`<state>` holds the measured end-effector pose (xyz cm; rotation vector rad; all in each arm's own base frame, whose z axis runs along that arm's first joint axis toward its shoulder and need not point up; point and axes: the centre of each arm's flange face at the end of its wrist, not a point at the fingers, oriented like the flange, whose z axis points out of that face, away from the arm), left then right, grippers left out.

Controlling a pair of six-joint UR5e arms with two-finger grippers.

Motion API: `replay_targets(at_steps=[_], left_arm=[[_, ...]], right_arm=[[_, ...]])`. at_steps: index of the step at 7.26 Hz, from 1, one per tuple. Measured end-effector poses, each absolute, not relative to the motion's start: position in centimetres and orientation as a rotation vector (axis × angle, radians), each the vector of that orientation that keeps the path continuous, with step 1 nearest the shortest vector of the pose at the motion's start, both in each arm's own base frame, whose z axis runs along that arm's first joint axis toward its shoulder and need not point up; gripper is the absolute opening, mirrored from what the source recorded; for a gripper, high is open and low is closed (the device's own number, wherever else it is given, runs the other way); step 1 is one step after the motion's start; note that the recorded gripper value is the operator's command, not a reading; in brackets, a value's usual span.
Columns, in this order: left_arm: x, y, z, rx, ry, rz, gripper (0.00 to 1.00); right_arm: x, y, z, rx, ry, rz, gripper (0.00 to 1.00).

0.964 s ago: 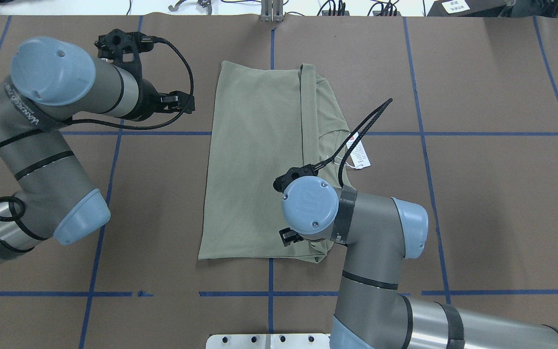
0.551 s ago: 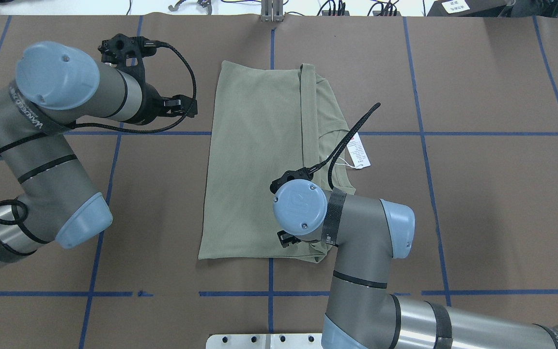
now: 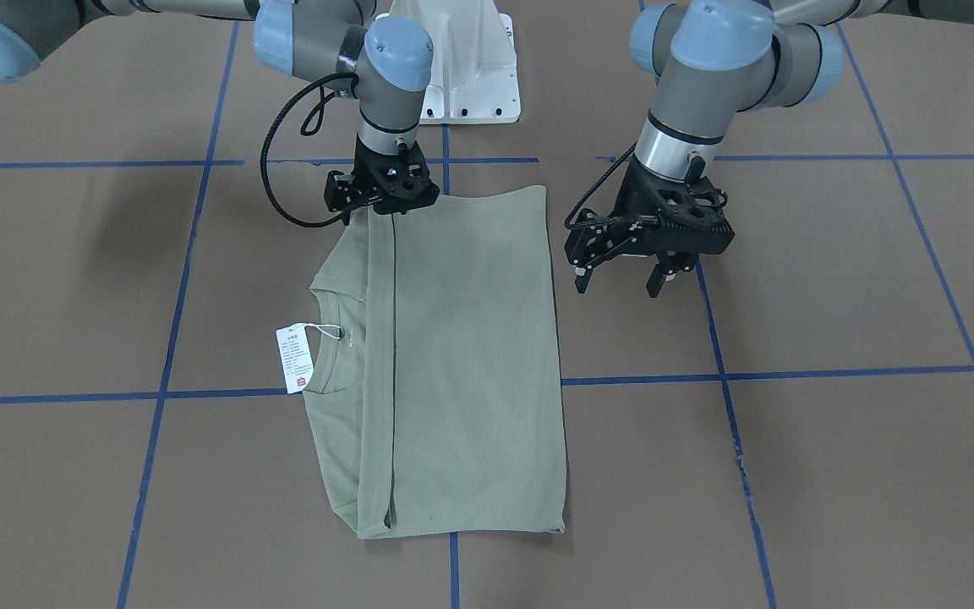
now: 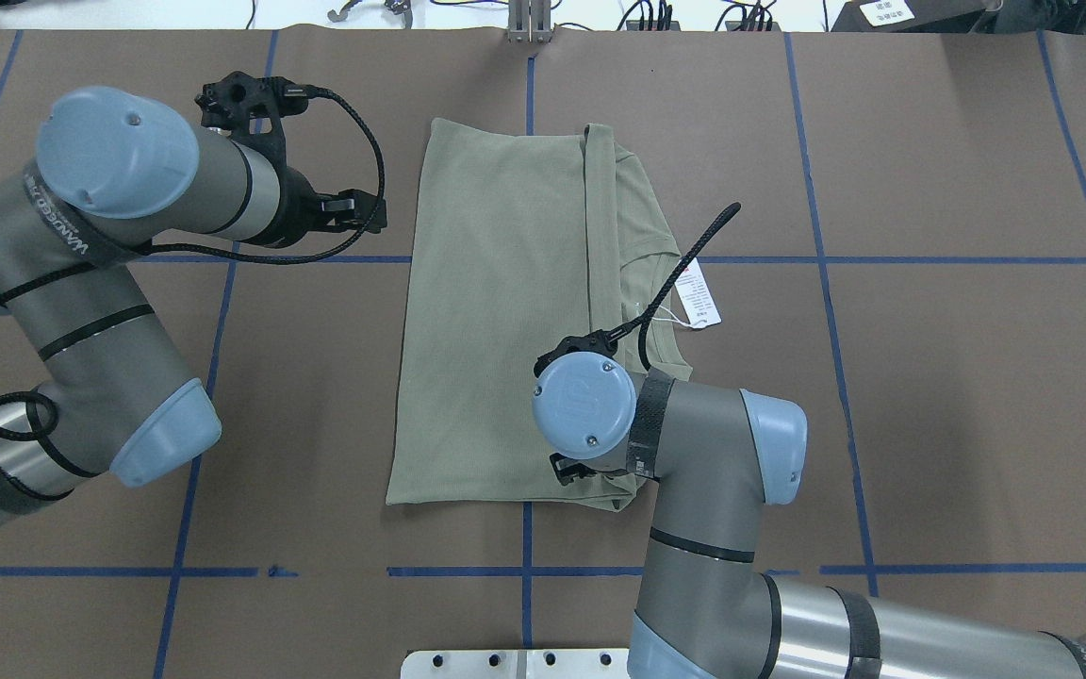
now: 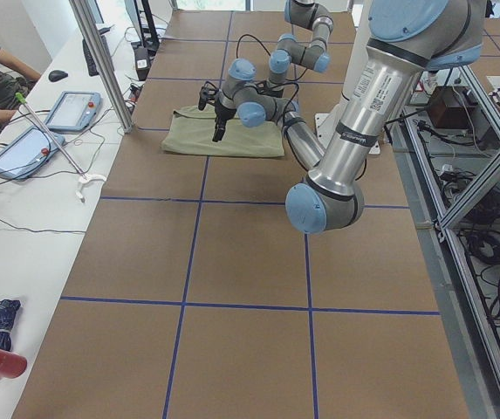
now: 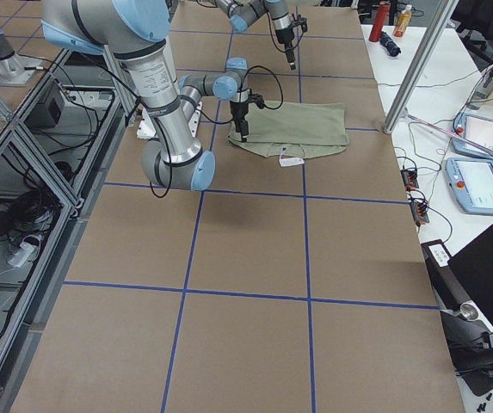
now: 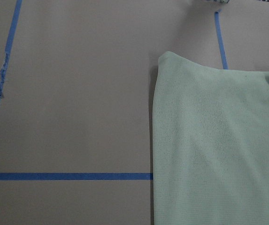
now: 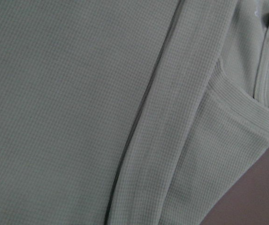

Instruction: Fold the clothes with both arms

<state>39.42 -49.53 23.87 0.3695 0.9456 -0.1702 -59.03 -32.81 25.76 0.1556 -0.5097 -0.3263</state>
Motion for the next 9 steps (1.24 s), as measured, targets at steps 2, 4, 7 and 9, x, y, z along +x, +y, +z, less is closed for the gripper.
replay_targets(at_steps=[2, 4, 7, 9], left_arm=[[39.5, -49.5, 23.9, 0.369, 0.945, -0.17, 1.0], [39.6, -49.5, 23.9, 0.368, 0.945, -0.168, 1.0], [39.7, -49.5, 24.1, 0.366, 0.943, -0.168, 1.0], [39.9, -49.6, 24.4, 0.364, 0.939, -0.167, 1.0]], right_arm=[[-58.9, -32.7, 26.5, 0.15, -0.499, -0.328, 1.0], [-58.6, -32.8, 27.3, 0.146, -0.49, -0.325, 1.0], [-57.9, -32.9, 26.9, 0.157, -0.513, -0.321, 1.0], [-57.8, -32.9, 26.0, 0.192, -0.576, -0.319, 0.96]])
